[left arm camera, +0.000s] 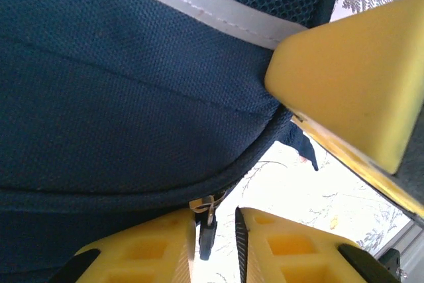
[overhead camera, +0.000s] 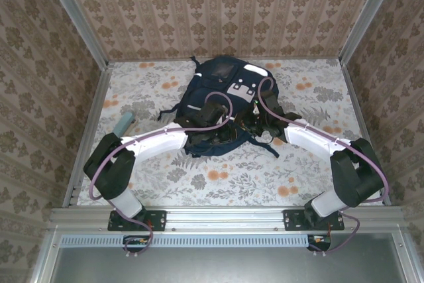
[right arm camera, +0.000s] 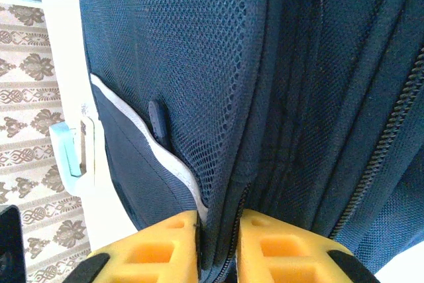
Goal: Pack the student bag
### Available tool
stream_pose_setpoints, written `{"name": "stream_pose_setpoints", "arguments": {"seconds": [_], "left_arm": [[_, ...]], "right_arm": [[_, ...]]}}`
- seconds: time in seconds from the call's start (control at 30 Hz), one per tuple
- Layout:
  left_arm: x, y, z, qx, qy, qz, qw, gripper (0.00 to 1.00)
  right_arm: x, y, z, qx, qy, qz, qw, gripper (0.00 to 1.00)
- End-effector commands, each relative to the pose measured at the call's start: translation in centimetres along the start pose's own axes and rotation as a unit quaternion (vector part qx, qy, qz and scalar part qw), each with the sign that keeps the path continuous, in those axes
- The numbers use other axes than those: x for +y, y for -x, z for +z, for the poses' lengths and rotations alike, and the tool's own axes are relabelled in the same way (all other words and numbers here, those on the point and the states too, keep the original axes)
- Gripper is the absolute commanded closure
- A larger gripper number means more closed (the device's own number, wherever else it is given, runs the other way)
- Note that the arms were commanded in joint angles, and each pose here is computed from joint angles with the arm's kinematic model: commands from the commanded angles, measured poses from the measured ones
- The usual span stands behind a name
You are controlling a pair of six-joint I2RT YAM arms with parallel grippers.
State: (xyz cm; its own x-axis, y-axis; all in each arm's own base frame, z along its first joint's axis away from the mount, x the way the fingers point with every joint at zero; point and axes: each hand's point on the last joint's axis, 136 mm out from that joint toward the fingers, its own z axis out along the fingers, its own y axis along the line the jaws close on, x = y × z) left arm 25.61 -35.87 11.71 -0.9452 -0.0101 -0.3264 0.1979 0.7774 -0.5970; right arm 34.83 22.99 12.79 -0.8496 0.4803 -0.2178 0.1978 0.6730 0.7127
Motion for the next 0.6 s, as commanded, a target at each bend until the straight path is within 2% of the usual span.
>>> {"name": "stream_pose_setpoints", "arguments": {"seconds": [0.0,0.23,0.4,0.57], "left_arm": [[-0.2,0.6,0.3,-0.007,0.008,-0.003,1.0,0.78],[1.3,0.9,-0.2,-0.015,0.042,-0.004,0.999,0.99],[4.0,1.3,-2.1,-0.028,0.097,0.012,0.995,1.0],[7.0,1.9,-4.1,-0.04,0.124,0.005,0.992,1.0]], "right_arm": [[1.9,0.4,-0.1,0.002,0.026,-0.001,1.0,0.81],[0.8,0.8,-0.8,-0.019,-0.004,-0.007,1.0,0.88],[-1.0,1.2,-2.5,-0.043,-0.054,-0.035,0.997,0.9],[-3.1,1.8,-3.9,-0.059,-0.093,-0.051,0.993,0.91]]}}
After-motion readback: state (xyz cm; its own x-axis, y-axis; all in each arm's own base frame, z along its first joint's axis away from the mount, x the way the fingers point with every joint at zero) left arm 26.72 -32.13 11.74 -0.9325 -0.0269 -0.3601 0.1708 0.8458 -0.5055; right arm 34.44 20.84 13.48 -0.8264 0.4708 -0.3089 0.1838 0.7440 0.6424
